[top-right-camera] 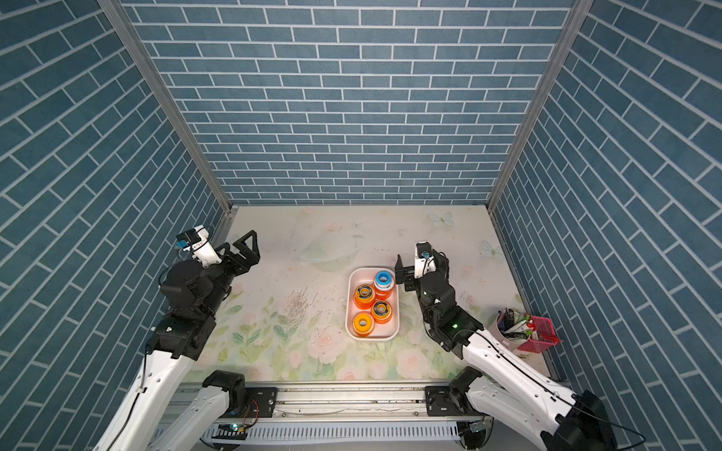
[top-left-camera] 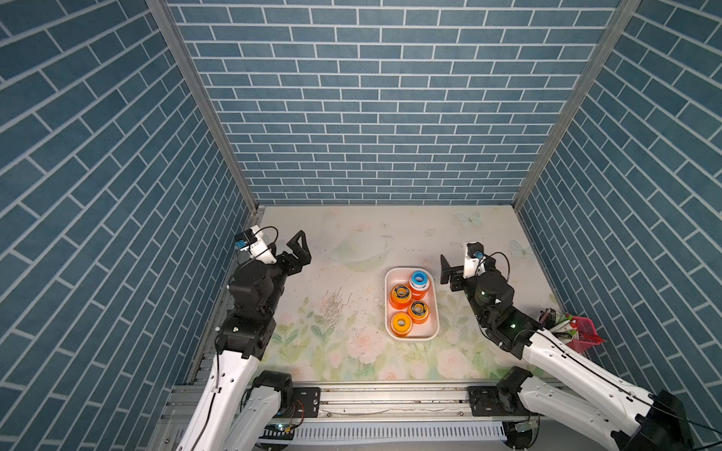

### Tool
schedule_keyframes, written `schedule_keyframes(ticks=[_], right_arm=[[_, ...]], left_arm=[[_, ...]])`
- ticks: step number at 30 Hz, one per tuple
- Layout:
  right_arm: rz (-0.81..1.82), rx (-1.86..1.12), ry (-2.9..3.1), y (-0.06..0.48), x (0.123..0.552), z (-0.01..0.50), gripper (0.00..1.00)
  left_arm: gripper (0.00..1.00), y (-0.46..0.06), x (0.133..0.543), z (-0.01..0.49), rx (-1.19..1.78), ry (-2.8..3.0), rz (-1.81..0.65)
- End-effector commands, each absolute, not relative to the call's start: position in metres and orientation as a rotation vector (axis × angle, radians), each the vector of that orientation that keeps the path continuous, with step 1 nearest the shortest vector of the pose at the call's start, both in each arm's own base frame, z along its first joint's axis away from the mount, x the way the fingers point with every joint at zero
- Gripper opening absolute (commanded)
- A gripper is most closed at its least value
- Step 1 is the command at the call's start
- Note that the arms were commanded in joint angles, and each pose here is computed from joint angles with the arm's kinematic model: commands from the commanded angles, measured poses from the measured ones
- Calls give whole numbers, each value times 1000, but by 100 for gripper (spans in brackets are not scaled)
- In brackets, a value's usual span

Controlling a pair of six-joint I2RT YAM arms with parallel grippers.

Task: Put the sealing tape into the storage box
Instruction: Reset both arms

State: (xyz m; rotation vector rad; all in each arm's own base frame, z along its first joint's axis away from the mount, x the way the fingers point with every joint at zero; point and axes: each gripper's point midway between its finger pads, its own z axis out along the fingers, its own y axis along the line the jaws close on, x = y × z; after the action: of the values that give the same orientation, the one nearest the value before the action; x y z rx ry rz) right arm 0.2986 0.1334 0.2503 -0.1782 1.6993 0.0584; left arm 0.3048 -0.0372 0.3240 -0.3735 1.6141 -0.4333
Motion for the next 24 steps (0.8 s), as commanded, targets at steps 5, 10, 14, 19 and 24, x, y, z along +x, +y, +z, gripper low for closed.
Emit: schedule_keyframes(ticks=[5, 10, 14, 19, 24], right_arm=[[-195, 34, 1649, 50, 290, 200, 99], [-245, 37, 1635, 27, 287, 175, 99], [-255, 106, 1653, 2, 292, 153, 99], [-274, 126, 1598, -10, 301, 157, 99], [-249, 101, 1543, -10, 309, 164, 99]], left_arm=[[100, -24, 307, 223, -330, 1594, -161], [100, -7, 311, 183, -266, 1661, 80], [100, -8, 324, 182, -159, 1653, 155], [100, 18, 335, 156, -223, 1635, 63], [94, 21, 360, 148, -185, 1678, 89]])
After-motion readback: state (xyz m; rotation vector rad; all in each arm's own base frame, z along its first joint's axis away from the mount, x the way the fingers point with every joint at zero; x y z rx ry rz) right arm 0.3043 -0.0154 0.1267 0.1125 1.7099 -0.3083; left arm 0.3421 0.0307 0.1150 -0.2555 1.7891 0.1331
